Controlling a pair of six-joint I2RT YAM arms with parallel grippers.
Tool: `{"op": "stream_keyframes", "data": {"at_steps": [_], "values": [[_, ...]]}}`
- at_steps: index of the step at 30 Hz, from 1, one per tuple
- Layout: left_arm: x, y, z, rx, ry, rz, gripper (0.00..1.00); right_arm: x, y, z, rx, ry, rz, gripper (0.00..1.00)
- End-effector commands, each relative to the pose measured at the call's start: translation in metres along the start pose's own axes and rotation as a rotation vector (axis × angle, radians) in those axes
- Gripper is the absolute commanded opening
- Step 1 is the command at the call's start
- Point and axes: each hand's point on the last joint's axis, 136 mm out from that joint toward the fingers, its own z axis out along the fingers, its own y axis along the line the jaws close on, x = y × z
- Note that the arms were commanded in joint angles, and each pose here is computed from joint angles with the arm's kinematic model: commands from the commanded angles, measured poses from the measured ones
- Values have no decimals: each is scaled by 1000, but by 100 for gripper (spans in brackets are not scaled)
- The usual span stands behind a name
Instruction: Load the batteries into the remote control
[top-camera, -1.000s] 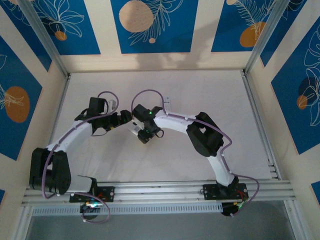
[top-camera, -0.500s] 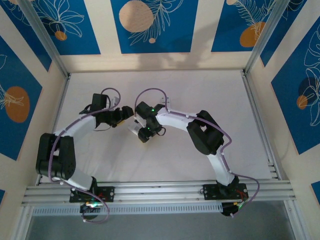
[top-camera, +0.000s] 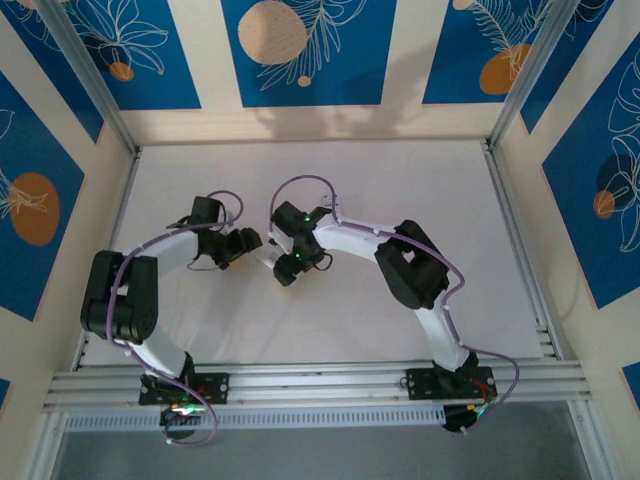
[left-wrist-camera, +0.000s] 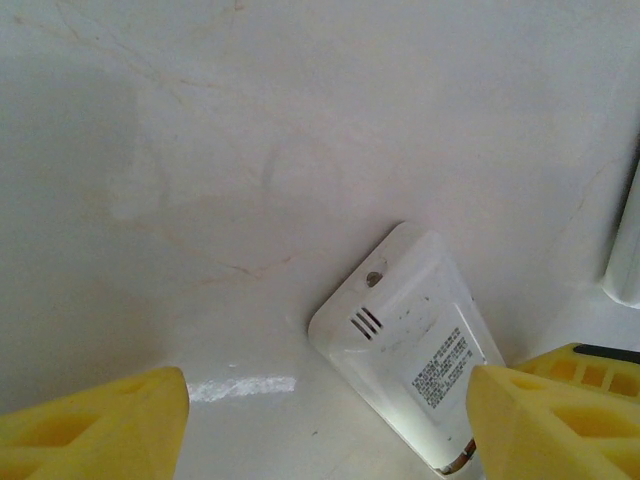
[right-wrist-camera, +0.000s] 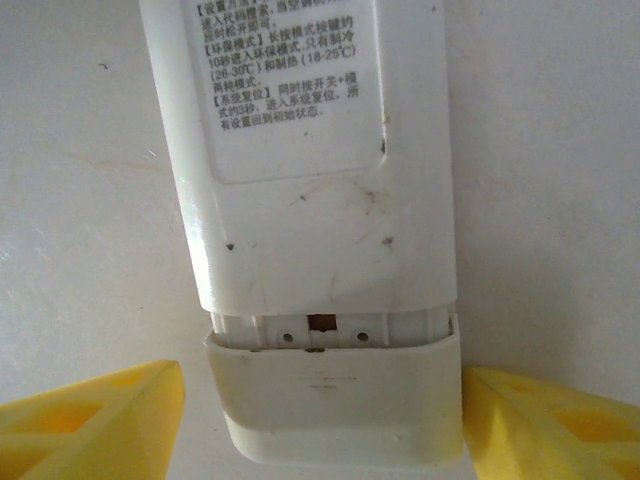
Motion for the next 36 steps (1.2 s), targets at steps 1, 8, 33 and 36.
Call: {"op": "stream_keyframes", "data": {"at_steps": [1,8,33,36], "values": [[-7,-4,-3,4,0,25,73,-21,-8,-6,-15,-96,22,75],[-7,-2,1,0,5,35,73,-28,-12,-28,-40,-156,59,78],[-9,-13,19,66,90,189,61,13,7,-48,-382,-254,983,50],[-8,-13,20,70,93,187,61,12,8,-41,-385,-245,987,46]]}}
